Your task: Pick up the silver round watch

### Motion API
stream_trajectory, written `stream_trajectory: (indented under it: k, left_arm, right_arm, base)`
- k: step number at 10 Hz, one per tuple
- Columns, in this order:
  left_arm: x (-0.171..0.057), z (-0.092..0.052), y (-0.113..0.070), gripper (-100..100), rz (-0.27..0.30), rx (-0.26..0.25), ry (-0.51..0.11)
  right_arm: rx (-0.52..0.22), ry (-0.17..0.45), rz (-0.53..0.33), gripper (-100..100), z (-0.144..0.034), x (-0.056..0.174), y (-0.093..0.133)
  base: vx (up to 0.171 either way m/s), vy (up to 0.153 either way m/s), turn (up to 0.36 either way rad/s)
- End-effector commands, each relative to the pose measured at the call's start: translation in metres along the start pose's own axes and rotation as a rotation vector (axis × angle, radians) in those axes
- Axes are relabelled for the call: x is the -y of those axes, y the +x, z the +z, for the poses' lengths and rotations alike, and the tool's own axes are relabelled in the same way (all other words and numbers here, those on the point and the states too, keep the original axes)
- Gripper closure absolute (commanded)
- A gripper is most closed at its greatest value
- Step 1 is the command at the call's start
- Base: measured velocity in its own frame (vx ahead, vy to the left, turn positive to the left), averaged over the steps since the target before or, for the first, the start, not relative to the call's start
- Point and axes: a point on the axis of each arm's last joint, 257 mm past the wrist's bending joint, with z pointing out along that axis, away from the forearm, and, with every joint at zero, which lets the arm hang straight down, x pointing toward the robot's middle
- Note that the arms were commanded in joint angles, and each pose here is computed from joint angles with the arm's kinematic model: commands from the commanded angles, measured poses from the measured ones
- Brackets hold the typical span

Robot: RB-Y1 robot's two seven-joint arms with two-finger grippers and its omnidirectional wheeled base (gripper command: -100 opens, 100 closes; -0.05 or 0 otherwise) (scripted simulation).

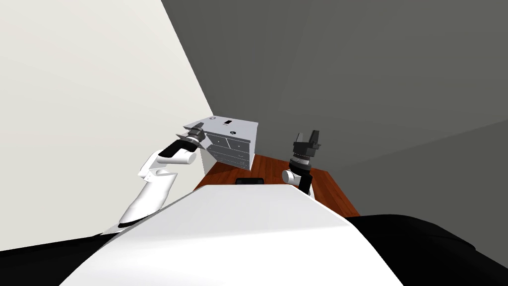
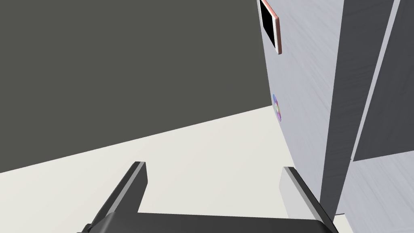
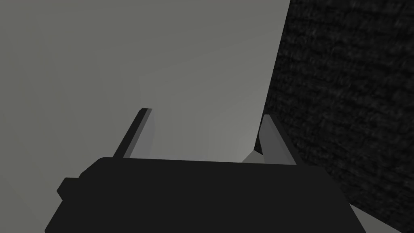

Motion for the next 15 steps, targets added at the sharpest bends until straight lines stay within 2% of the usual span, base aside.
stream_trajectory:
  k: [1, 3, 4, 6, 7, 9, 10, 12, 13, 15]
  left_arm:
    - [-0.001, 0.013, -0.015, -100, 0.008, 0.01, -0.033]
    - [-0.014, 0.012, -0.016, -100, 0.008, 0.013, -0.085]
    - [-0.011, 0.02, -0.03, -100, 0.012, 0.023, -0.106]
    - [-0.021, 0.019, -0.031, -100, 0.011, 0.025, -0.145]
    - [-0.017, 0.026, -0.045, -100, 0.012, 0.036, -0.165]
    - [-0.028, 0.024, -0.045, -100, 0.011, 0.038, -0.206]
    - [-0.025, 0.031, -0.06, -100, 0.008, 0.05, -0.229]
    - [-0.034, 0.028, -0.06, -100, 0.007, 0.052, -0.268]
    - [-0.031, 0.034, -0.074, -100, 0.0, 0.065, -0.292]
    - [-0.041, 0.031, -0.075, -100, -0.001, 0.067, -0.33]
  right_arm:
    - [0.0, 0.0, 0.0, 0, 0.0, 0.0, 0.0]
    - [0.0, 0.0, 0.0, 0, 0.0, 0.0, 0.0]
    - [0.0, 0.0, 0.0, 0, 0.0, 0.0, 0.0]
    - [0.0, 0.0, 0.0, 0, 0.0, 0.0, 0.0]
    - [0.0, 0.0, 0.0, 0, 0.0, 0.0, 0.0]
    - [0.0, 0.0, 0.0, 0, 0.0, 0.0, 0.0]
    - [0.0, 0.0, 0.0, 0, 0.0, 0.0, 0.0]
    - [0.0, 0.0, 0.0, 0, 0.0, 0.0, 0.0]
    - [0.0, 0.0, 0.0, 0, 0.0, 0.0, 0.0]
    - [0.0, 0.0, 0.0, 0, 0.0, 0.0, 0.0]
  base:
    - [0.007, -0.018, -0.132]
    - [0.006, -0.011, -0.025]
    - [0.009, -0.017, -0.115]
    - [0.008, -0.01, -0.029]
    - [0.01, -0.02, -0.106]
    - [0.008, -0.015, -0.036]
    - [0.007, -0.022, -0.118]
    - [0.009, -0.014, -0.026]
    - [0.011, -0.027, -0.139]
    - [0.013, -0.017, -0.022]
